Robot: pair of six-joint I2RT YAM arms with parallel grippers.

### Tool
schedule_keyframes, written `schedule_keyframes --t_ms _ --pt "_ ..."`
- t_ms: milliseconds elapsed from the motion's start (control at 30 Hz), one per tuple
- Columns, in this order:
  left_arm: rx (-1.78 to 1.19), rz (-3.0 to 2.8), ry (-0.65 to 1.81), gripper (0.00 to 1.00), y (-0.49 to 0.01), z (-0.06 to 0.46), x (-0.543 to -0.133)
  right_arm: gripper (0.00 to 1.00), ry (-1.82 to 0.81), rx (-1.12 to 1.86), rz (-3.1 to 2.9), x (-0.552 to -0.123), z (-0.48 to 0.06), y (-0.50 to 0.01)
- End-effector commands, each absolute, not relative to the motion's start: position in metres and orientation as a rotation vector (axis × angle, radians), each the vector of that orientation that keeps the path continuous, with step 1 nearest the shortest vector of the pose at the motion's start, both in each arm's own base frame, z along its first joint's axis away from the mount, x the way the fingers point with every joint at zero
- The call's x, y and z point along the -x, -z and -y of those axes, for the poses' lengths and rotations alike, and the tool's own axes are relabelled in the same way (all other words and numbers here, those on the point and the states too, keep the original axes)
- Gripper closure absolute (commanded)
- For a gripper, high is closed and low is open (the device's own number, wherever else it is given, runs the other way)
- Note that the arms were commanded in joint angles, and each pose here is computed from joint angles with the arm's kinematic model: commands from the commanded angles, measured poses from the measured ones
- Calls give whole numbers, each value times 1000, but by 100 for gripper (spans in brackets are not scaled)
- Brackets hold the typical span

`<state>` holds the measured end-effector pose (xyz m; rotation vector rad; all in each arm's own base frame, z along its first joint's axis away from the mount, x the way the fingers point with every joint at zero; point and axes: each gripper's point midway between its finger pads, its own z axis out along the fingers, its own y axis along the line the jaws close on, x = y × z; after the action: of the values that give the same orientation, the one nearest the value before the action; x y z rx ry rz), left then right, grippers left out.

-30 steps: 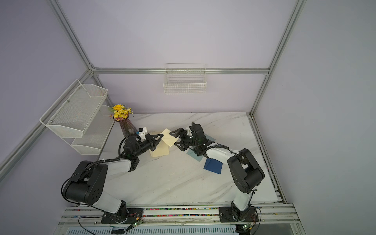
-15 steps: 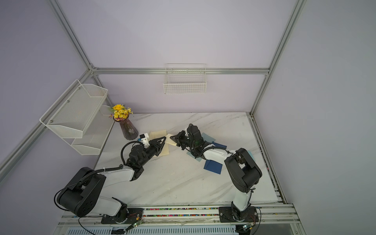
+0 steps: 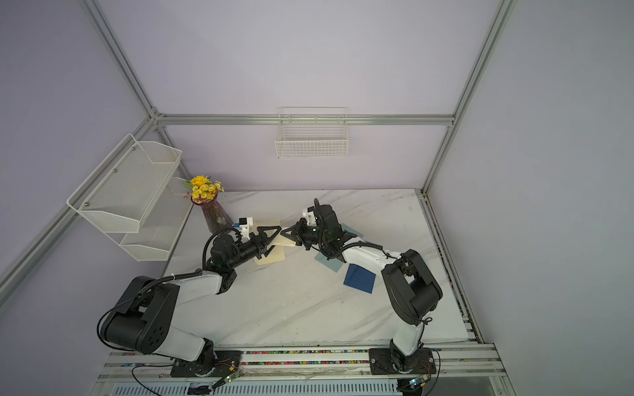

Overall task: Fold the letter paper in half and place it into the envelope
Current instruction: Fold the letter paper.

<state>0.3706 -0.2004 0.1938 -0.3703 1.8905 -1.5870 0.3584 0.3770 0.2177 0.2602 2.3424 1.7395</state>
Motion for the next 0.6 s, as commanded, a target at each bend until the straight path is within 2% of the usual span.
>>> schedule_keyframes --t_ms 0,167,400,567 --pt "124 -1878 1654 20 -216 208 -362 100 -1771 -79 -2357 -340 -380 -237" --pt "65 -1866 1664 33 -225 201 -367 100 -1789 -45 -2365 -334 -380 -239" --pt "-3 -1878 1719 65 -225 206 -361 100 -1802 -17 -2359 -332 -381 -242" --pt "-6 -1896 1738 71 -218 206 -355 100 -1805 -10 -2355 -334 -383 -243"
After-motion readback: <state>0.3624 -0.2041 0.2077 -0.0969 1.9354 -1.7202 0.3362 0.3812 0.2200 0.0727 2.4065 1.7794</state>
